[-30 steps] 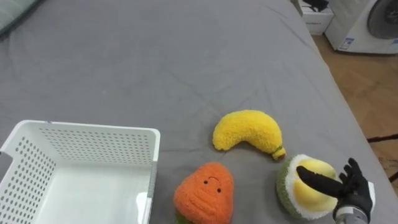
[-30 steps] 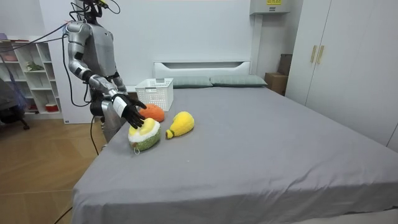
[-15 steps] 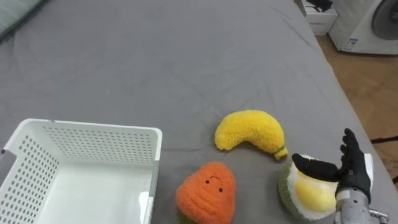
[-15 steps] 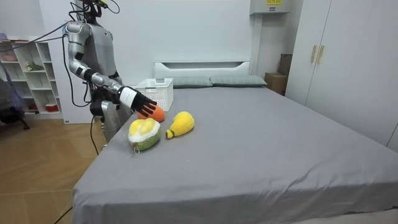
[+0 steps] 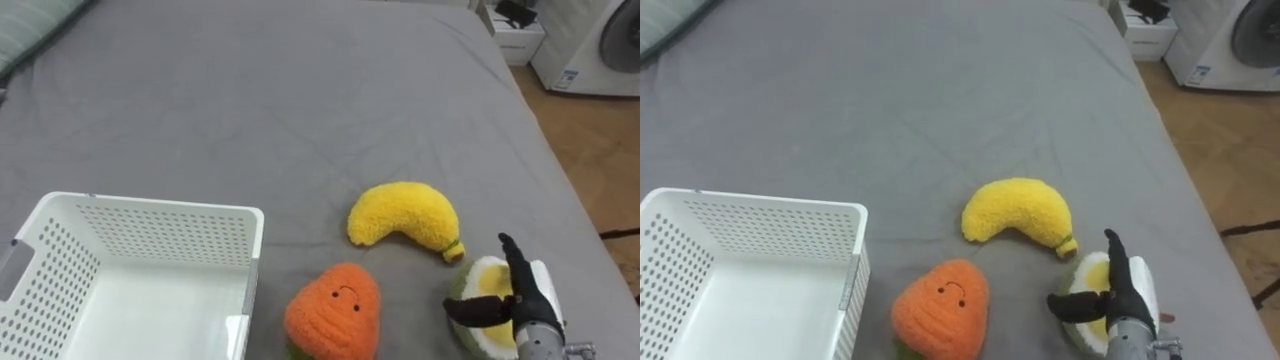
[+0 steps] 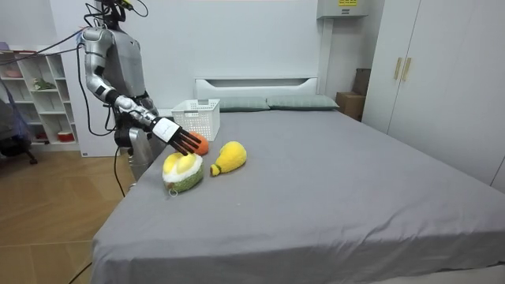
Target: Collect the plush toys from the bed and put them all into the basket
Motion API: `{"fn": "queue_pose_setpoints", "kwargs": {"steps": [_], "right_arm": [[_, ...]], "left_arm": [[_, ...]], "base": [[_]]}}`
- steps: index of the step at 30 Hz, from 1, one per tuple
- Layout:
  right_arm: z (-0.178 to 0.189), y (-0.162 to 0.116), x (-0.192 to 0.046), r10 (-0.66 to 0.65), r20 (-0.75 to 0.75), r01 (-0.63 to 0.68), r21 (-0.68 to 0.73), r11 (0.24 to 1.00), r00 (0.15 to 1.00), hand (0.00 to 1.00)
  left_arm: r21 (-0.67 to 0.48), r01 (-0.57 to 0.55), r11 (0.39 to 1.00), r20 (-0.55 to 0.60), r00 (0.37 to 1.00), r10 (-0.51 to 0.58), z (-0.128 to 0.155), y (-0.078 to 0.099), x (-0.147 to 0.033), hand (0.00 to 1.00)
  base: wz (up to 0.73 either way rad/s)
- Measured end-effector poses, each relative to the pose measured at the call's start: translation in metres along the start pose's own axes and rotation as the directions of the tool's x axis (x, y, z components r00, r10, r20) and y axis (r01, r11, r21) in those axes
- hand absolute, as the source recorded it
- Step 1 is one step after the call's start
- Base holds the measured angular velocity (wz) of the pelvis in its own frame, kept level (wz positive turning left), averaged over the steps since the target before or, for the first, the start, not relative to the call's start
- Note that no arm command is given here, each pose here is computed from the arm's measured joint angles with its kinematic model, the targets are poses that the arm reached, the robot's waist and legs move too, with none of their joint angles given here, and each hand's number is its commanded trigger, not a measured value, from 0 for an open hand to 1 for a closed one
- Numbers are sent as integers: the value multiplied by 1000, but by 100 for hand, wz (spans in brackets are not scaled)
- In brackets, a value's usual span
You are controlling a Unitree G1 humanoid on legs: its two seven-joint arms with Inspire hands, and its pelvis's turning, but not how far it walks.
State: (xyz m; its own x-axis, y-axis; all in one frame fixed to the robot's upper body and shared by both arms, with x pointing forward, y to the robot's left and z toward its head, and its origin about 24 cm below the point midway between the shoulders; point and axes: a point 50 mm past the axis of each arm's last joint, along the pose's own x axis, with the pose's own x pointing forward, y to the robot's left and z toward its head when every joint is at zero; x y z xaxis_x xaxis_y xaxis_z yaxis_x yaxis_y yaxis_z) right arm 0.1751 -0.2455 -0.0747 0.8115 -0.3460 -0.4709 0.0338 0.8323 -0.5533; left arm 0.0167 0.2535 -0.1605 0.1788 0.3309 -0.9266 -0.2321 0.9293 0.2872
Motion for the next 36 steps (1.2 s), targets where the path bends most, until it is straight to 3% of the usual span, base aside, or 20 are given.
{"fn": "queue_pose_setpoints", "kwargs": {"steps": [16, 23, 31, 32, 33, 34, 35, 36], "right_arm": [[-22, 6, 7, 43, -102, -64, -207, 976, 994, 0], [-39, 2, 4, 62, -155, -114, -352, 929, 986, 0], [-57, -1, -1, 58, -234, -155, -419, 895, 971, 0], [-60, -2, -3, 53, -246, -157, -427, 890, 968, 4], [-61, -2, -4, 50, -250, -157, -433, 887, 967, 61], [-64, -3, -5, 47, -255, -161, -444, 881, 966, 70], [-64, -3, -5, 44, -260, -163, -455, 876, 965, 100], [-65, -3, -5, 43, -262, -165, -464, 870, 964, 100]], "left_arm": [[80, 22, 997, 0, 1000, -22, 1, 2, -1, 0], [155, 16, 988, -32, 999, -12, -3, 6, -1, 0], [198, -11, 980, -27, 999, 17, 2, 7, 0, 0], [201, -18, 979, -25, 999, 24, 3, 7, 0, 0], [205, -21, 978, -24, 999, 26, 4, 7, 0, 0], [205, -28, 978, -25, 999, 34, 3, 7, 0, 0], [206, -35, 978, -32, 999, 43, 3, 8, 0, 0], [208, -37, 978, -37, 998, 45, 2, 8, 0, 0]], "base": [[7], [10], [7], [5], [5], [0], [0], [0]]}}
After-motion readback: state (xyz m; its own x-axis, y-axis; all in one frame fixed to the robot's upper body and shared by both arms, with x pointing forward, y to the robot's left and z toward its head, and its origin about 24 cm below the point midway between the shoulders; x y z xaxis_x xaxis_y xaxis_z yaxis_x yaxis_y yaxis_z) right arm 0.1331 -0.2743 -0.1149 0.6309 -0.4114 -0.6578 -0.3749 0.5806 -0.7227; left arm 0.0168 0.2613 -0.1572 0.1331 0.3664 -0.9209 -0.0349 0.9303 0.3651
